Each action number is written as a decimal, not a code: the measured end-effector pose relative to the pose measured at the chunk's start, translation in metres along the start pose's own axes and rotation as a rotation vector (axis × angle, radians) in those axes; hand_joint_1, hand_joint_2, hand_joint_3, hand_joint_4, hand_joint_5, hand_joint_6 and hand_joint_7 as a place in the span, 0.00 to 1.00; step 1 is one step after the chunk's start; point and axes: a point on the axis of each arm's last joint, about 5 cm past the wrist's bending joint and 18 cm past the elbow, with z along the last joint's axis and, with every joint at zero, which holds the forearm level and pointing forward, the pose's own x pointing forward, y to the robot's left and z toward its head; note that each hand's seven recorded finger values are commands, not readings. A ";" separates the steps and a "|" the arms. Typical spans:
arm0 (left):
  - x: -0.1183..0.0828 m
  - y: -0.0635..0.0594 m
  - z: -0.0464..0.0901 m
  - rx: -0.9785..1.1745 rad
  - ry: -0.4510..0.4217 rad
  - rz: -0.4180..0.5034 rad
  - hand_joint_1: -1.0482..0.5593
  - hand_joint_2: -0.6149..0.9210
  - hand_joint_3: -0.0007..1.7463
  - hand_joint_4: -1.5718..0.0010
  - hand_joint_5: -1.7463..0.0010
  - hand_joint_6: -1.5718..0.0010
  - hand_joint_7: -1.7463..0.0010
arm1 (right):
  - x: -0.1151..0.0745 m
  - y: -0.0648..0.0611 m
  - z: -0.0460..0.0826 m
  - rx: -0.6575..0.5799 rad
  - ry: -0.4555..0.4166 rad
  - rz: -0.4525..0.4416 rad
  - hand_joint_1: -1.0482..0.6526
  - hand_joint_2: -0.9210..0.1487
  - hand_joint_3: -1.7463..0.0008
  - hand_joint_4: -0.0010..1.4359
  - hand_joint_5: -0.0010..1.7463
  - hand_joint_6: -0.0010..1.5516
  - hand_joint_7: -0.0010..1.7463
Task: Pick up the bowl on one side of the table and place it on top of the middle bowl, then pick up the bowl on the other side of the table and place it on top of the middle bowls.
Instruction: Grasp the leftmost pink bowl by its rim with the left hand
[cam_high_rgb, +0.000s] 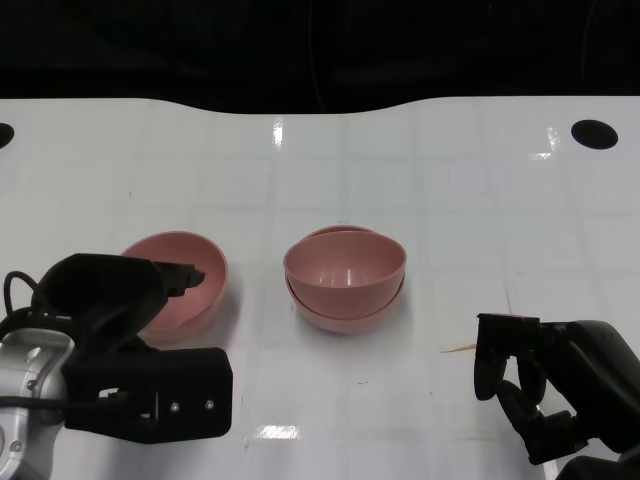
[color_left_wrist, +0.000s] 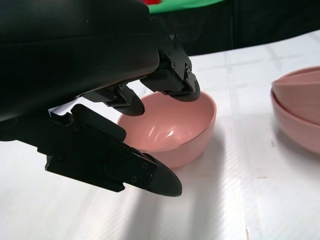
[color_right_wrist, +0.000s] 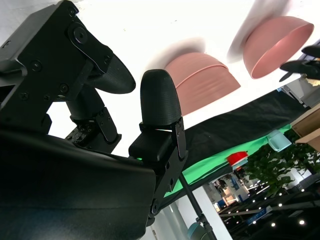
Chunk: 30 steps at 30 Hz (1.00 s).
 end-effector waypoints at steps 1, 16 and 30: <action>0.002 -0.001 0.000 0.006 0.005 -0.010 0.27 1.00 0.00 0.65 0.92 0.70 1.00 | 0.000 0.000 0.000 -0.001 0.000 0.001 0.56 0.67 0.12 0.64 1.00 0.48 0.96; 0.039 -0.017 -0.003 0.146 0.056 -0.116 0.34 1.00 0.06 0.57 0.93 0.69 1.00 | -0.001 0.001 0.001 -0.013 -0.002 0.007 0.56 0.67 0.13 0.65 1.00 0.49 0.95; 0.048 -0.027 -0.012 0.114 -0.011 -0.073 0.49 1.00 0.12 0.52 0.02 0.46 0.50 | 0.001 0.000 0.005 -0.011 -0.008 -0.003 0.56 0.67 0.13 0.65 1.00 0.49 0.93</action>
